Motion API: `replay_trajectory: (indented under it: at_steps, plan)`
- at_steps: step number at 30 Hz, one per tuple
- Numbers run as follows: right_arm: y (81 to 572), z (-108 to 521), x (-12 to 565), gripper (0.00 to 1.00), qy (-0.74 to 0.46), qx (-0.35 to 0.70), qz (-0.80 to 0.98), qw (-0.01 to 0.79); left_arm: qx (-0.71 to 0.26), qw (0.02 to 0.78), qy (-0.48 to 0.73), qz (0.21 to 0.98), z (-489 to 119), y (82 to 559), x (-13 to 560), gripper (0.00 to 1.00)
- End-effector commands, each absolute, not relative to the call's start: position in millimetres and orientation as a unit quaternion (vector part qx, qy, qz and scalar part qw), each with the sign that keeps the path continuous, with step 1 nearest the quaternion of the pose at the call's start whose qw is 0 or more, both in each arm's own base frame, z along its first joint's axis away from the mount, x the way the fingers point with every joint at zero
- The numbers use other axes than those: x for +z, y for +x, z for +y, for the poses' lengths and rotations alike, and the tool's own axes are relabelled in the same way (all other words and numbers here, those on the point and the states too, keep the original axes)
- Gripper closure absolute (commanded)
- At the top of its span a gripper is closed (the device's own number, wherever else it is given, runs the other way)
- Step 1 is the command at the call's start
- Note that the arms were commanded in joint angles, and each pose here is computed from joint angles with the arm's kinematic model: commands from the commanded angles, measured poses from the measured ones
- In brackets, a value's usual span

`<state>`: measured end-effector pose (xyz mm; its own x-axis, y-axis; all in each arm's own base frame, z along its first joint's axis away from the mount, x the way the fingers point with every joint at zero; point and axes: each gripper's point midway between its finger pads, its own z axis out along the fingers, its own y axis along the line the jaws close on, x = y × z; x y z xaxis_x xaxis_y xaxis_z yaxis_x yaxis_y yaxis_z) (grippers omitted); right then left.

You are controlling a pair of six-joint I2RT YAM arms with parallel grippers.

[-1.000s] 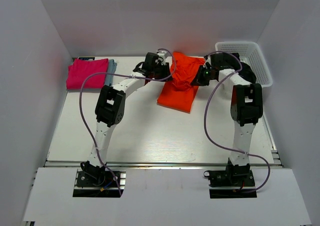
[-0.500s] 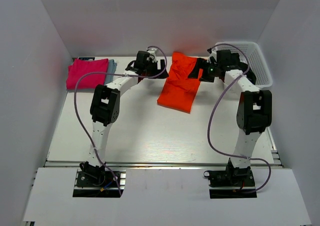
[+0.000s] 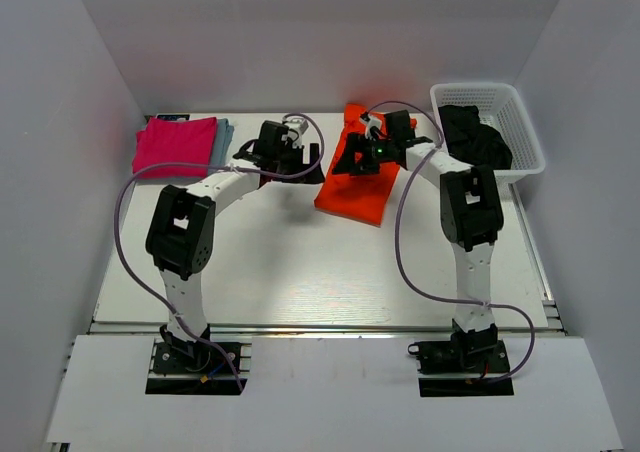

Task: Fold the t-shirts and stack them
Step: Fold the folded rectangular tshirt in 1/3 of the way

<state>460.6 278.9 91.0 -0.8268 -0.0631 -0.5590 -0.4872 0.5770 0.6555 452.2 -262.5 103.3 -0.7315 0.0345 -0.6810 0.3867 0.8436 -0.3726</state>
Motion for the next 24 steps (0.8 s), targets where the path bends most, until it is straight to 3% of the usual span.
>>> replay_trajectory:
  at_steps: [1,7,14,18,22,24]
  plan:
    - [493,289,105,0.10,-0.165,0.430,0.838,0.293,-0.241,0.350,0.118,0.898,-254,441,113,0.00]
    - [545,267,69,0.10,-0.047,0.394,0.854,0.338,-0.231,0.331,0.125,0.906,-251,435,97,0.00]
    - [548,271,53,0.10,0.016,0.462,0.831,0.311,-0.234,0.311,0.141,0.910,-259,435,83,0.00]
    - [543,282,92,0.10,-0.051,0.502,0.802,0.321,-0.243,0.309,0.153,0.907,-268,435,79,0.00]
    - [527,285,156,0.10,-0.135,0.490,0.776,0.373,-0.252,0.309,0.156,0.904,-276,445,75,0.00]
    - [517,284,162,0.10,-0.144,0.474,0.781,0.380,-0.254,0.317,0.157,0.900,-278,450,75,0.00]
